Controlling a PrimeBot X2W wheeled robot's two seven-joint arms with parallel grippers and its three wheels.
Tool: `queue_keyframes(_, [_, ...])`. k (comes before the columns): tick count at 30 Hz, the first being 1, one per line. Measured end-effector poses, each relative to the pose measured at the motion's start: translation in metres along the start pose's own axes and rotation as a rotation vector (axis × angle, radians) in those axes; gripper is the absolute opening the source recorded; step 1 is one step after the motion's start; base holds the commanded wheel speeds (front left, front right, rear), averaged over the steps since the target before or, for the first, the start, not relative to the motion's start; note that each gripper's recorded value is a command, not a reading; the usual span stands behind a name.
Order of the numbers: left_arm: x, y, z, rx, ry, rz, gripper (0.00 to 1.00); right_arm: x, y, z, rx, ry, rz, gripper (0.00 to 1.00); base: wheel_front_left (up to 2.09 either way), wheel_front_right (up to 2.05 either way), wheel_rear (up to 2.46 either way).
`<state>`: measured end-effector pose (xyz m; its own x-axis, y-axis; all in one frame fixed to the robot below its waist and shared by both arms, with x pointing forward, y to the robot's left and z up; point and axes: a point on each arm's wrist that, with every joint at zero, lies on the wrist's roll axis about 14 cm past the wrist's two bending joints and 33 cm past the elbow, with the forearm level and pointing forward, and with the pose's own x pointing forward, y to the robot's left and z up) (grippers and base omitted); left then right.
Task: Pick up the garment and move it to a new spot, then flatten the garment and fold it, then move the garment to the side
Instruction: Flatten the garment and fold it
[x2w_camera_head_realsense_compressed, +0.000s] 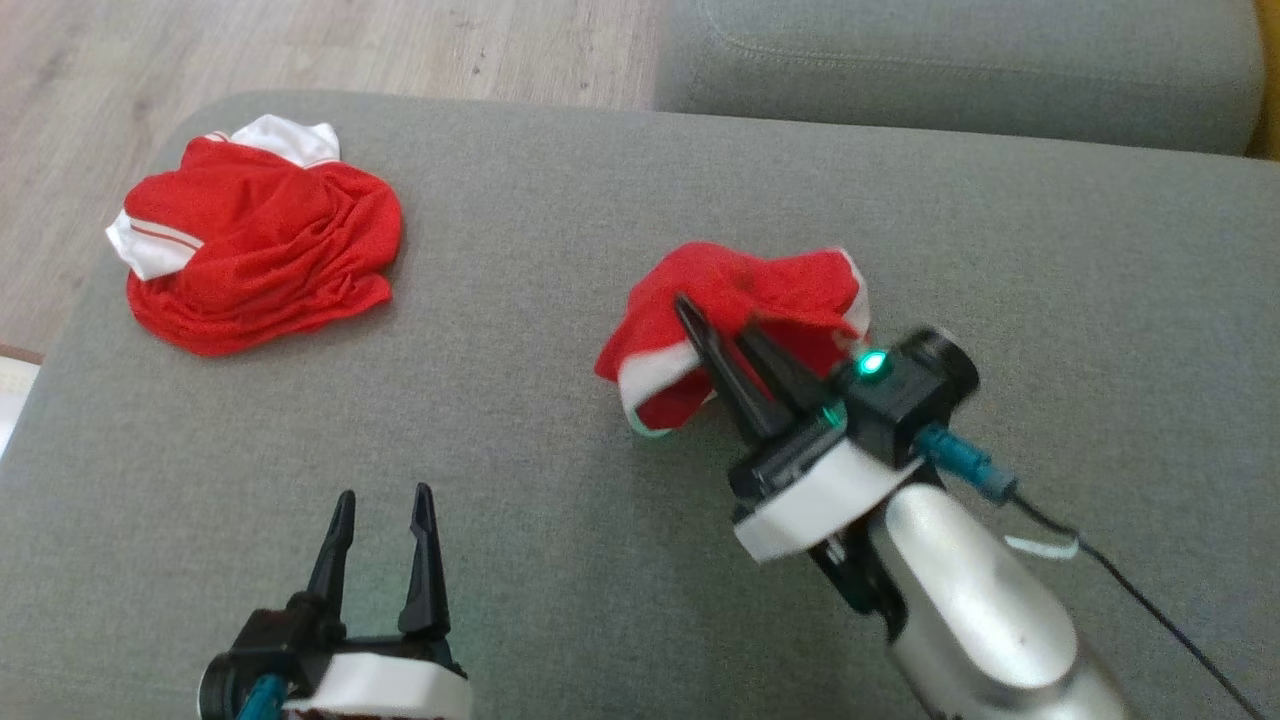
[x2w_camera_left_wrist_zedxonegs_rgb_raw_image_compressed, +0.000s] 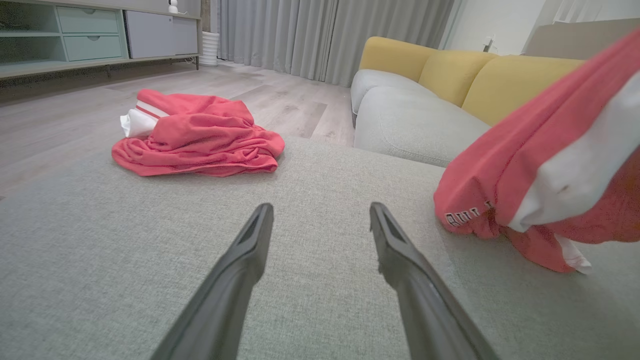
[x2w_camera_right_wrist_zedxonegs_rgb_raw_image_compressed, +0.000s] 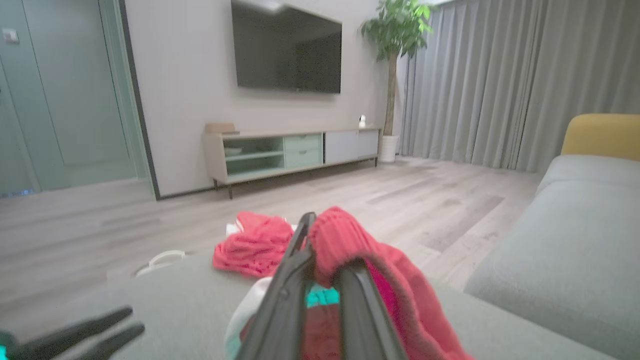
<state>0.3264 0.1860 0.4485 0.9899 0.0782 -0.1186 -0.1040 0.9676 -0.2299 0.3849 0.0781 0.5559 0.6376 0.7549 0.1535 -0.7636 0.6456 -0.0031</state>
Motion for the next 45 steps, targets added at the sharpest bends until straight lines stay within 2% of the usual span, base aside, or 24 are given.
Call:
queue_keyframes(1, [-0.001,0.000,0.001,-0.001,-0.004,-0.001,1.00,0.009,0.007,0.028,0.008,-0.067,0.032,0.00,0.00,0.00,0.00])
queue_keyframes(4, [-0.002,-0.001,0.002,-0.002,-0.009,-0.003,1.00,0.017,0.002,0.063,0.011,-0.148,0.035,0.00,0.00,0.00,0.00])
queue_keyframes(6, [-0.002,-0.001,0.003,0.003,-0.011,-0.004,1.00,0.018,-0.015,0.074,0.025,-0.175,-0.010,0.00,0.00,0.00,0.00])
queue_keyframes(7, [-0.002,-0.001,0.003,0.005,-0.011,-0.004,1.00,0.015,-0.039,0.073,0.033,-0.166,-0.083,0.00,0.00,0.00,0.00])
queue_keyframes(10, [-0.002,-0.001,0.000,0.005,-0.003,-0.003,1.00,0.006,-0.083,0.048,0.038,-0.071,-0.215,0.00,0.00,0.00,0.00])
queue_keyframes(15, [0.000,-0.001,-0.007,0.004,0.023,-0.007,1.00,-0.032,-0.140,-0.027,0.045,0.166,-0.415,0.00,0.00,0.00,0.00])
queue_keyframes(20, [0.003,-0.003,-0.013,0.005,0.044,-0.010,1.00,-0.075,-0.168,-0.083,0.082,0.326,-0.548,0.00,0.00,0.00,0.00])
queue_keyframes(27, [0.006,-0.014,-0.021,0.004,0.070,-0.048,1.00,-0.112,-0.194,-0.108,0.060,0.395,-0.655,0.00,0.00,0.00,0.00])
queue_keyframes(28, [0.007,-0.015,-0.021,0.005,0.071,-0.051,1.00,-0.116,-0.196,-0.112,0.047,0.410,-0.655,0.13,0.00,0.00,0.00])
queue_keyframes(29, [0.009,-0.016,-0.021,0.006,0.070,-0.055,1.00,-0.119,-0.197,-0.115,0.040,0.422,-0.658,0.36,0.00,0.00,0.00])
queue_keyframes(30, [0.010,-0.018,-0.020,0.006,0.068,-0.061,1.00,-0.122,-0.199,-0.116,0.035,0.424,-0.660,1.00,0.00,0.00,0.00])
queue_keyframes(37, [0.013,-0.030,-0.022,0.008,0.074,-0.099,1.00,-0.134,-0.202,-0.119,0.008,0.428,-0.666,1.00,0.00,0.00,0.00])
queue_keyframes(45, [0.012,-0.044,-0.018,0.006,0.061,-0.144,1.00,-0.154,-0.206,-0.097,-0.026,0.343,-0.721,1.00,0.00,0.00,0.00])
